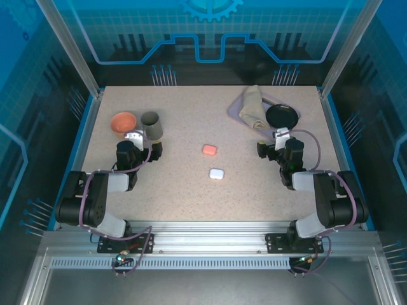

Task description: Insert the wireless bluetooth earbuds into the charging case

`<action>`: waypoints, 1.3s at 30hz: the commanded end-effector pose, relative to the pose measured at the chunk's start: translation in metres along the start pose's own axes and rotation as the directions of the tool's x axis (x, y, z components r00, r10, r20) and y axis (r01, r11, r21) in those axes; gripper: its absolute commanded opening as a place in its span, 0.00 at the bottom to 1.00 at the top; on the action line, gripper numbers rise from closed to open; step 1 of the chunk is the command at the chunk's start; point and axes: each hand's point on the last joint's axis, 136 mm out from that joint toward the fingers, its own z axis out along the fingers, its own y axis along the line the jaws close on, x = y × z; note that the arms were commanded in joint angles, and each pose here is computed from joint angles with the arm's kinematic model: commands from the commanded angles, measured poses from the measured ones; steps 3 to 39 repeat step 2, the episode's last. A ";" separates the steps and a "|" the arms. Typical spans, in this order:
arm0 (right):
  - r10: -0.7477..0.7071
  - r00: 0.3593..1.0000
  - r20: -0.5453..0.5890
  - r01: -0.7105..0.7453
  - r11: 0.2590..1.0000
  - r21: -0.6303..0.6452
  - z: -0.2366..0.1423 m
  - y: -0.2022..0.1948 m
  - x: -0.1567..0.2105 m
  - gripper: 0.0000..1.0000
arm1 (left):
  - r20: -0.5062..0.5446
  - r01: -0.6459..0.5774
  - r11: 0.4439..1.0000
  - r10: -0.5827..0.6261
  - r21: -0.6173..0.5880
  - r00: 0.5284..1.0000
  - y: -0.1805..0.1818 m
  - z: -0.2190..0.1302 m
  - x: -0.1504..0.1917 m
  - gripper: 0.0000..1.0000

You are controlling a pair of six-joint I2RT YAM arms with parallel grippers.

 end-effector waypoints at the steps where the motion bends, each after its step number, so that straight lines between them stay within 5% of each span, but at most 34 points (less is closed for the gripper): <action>1: 0.008 1.000 0.003 -0.008 1.000 0.005 0.002 0.000 -0.003 1.00 | 0.007 0.019 1.000 -0.018 -0.020 1.000 0.006 0.002 -0.004 0.99; 39: 0.008 1.000 0.003 -0.008 1.000 0.005 0.002 -0.001 -0.003 1.00 | 0.007 0.017 1.000 -0.017 -0.020 1.000 0.005 0.002 -0.004 0.99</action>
